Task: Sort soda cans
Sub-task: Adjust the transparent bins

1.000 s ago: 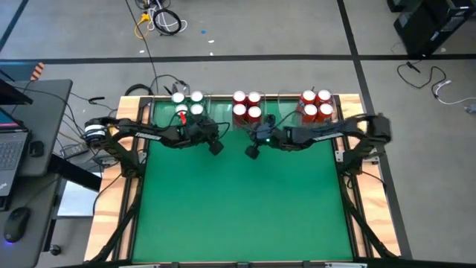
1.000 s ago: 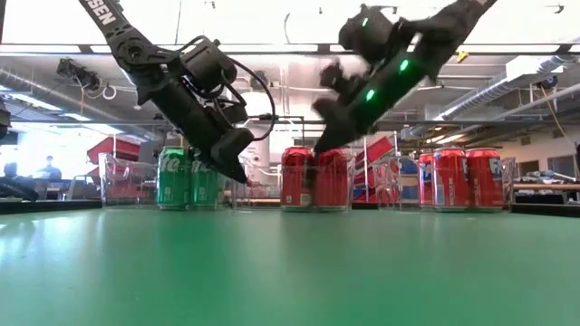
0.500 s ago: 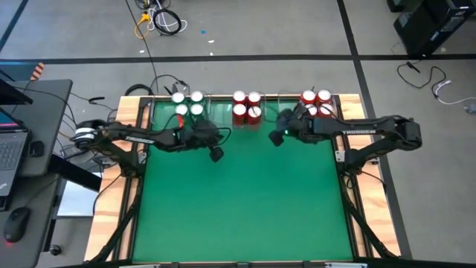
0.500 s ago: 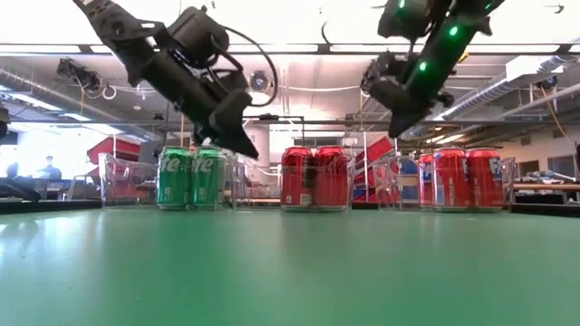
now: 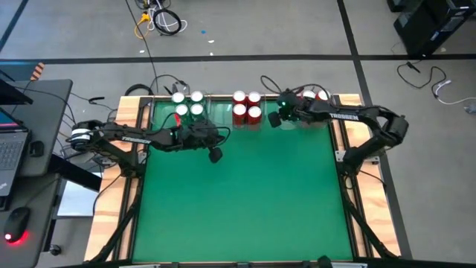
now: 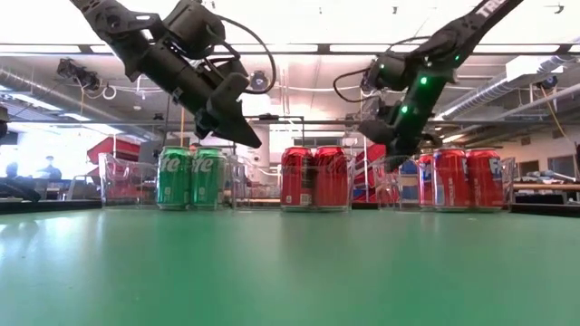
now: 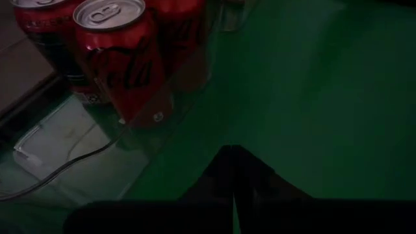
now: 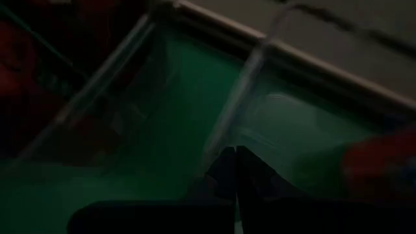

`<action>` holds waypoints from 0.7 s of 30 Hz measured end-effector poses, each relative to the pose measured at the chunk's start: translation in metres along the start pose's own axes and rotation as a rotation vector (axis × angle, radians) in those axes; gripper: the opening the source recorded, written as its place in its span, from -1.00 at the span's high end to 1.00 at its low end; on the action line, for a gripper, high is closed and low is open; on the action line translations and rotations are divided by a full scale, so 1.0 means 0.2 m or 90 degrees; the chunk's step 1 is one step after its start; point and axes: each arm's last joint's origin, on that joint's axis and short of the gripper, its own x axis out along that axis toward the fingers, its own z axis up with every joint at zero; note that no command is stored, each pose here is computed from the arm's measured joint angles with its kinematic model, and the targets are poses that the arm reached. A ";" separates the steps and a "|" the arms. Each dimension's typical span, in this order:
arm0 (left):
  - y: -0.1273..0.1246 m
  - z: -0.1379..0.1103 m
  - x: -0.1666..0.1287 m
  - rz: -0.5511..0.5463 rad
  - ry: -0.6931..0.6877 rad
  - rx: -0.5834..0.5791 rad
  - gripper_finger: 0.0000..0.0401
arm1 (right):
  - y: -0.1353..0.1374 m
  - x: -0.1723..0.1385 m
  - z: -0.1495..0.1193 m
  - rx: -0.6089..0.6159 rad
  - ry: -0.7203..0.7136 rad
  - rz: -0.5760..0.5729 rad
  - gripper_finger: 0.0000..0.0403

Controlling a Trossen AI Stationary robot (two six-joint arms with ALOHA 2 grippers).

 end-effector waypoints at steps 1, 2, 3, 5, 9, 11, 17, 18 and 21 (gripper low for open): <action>0.00 0.00 0.00 -0.001 0.000 0.001 1.00 | 0.00 0.02 0.01 0.004 0.002 0.018 1.00; 0.00 0.00 0.00 -0.002 0.000 0.003 1.00 | 0.01 0.04 0.01 0.003 -0.001 0.028 1.00; 0.00 0.00 0.00 -0.001 0.001 0.006 1.00 | 0.01 0.05 0.02 0.002 -0.008 0.036 1.00; 0.00 0.00 0.00 -0.001 0.003 0.012 1.00 | 0.03 0.06 0.03 0.000 -0.031 0.045 1.00; 0.00 0.00 0.00 -0.002 0.003 0.014 1.00 | 0.05 0.06 0.05 0.007 -0.057 0.073 1.00; 0.00 0.00 0.00 -0.002 0.003 0.015 1.00 | 0.05 0.06 0.07 0.023 -0.067 0.096 1.00; 0.01 0.00 0.00 0.001 0.000 0.013 1.00 | 0.08 0.05 0.10 0.035 -0.091 0.159 1.00; 0.01 0.00 0.00 0.001 0.000 0.013 1.00 | 0.08 0.05 0.10 0.035 -0.096 0.167 1.00; 0.01 0.00 0.00 0.001 0.000 0.014 1.00 | 0.11 0.04 0.10 0.034 -0.101 0.186 1.00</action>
